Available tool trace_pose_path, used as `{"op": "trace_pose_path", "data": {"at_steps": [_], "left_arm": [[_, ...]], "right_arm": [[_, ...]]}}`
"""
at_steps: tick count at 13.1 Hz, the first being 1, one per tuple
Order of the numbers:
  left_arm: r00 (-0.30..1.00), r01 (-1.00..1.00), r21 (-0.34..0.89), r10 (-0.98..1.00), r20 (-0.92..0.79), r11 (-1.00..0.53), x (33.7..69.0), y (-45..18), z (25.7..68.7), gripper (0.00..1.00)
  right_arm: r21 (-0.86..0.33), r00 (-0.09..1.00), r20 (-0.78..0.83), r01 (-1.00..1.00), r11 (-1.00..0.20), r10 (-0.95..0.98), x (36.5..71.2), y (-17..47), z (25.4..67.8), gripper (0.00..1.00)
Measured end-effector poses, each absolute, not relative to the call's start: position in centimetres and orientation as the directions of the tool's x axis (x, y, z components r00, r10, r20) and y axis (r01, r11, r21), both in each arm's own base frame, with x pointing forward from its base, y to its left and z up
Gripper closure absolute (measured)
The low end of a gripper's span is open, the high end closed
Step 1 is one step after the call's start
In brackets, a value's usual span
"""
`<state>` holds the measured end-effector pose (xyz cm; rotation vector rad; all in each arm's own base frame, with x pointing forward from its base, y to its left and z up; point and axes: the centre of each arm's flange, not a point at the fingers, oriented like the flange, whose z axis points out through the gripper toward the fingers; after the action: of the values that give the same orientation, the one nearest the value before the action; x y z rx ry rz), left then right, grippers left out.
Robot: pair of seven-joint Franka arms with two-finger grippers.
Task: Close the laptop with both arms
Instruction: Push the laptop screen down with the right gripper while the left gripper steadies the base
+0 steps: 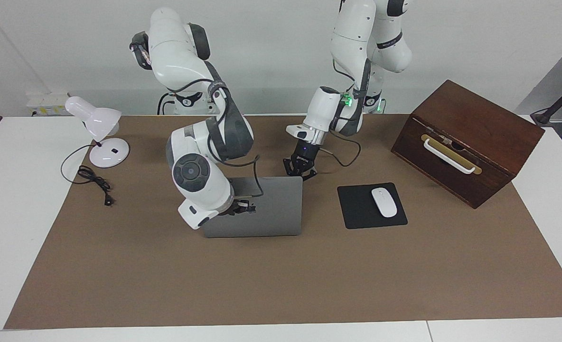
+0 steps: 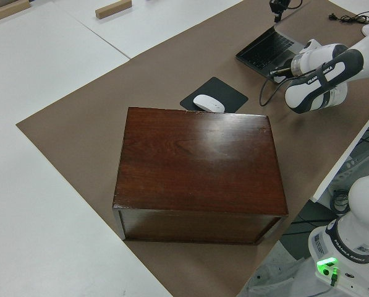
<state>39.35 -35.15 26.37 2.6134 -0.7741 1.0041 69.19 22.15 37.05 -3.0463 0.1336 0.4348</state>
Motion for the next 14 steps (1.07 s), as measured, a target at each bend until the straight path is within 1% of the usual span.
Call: {"op": "trace_pose_path", "data": {"at_steps": [2,5,10,14], "left_arm": [[0.622,-0.556,0.027,-0.395,0.676,-0.83,39.3,-35.2,26.4,0.99],[0.618,-0.561,0.022,-0.401,0.677,-0.828,39.3,-35.2,26.4,0.99],[0.607,-0.572,0.01,-0.414,0.678,-0.821,39.3,-35.1,26.3,0.99],[0.6,-0.576,0.004,-0.42,0.681,-0.817,39.3,-35.1,26.3,0.99]], "right_arm": [[-0.04,0.949,-0.304,-0.096,-0.995,-0.08,68.7,22.0,36.1,0.99],[-0.036,0.946,-0.313,-0.098,-0.995,-0.082,68.4,21.8,35.8,0.99],[-0.024,0.938,-0.335,-0.106,-0.994,-0.092,67.8,21.6,32.8,0.99],[-0.024,0.938,-0.335,-0.109,-0.994,-0.095,67.7,21.5,32.2,0.99]]}}
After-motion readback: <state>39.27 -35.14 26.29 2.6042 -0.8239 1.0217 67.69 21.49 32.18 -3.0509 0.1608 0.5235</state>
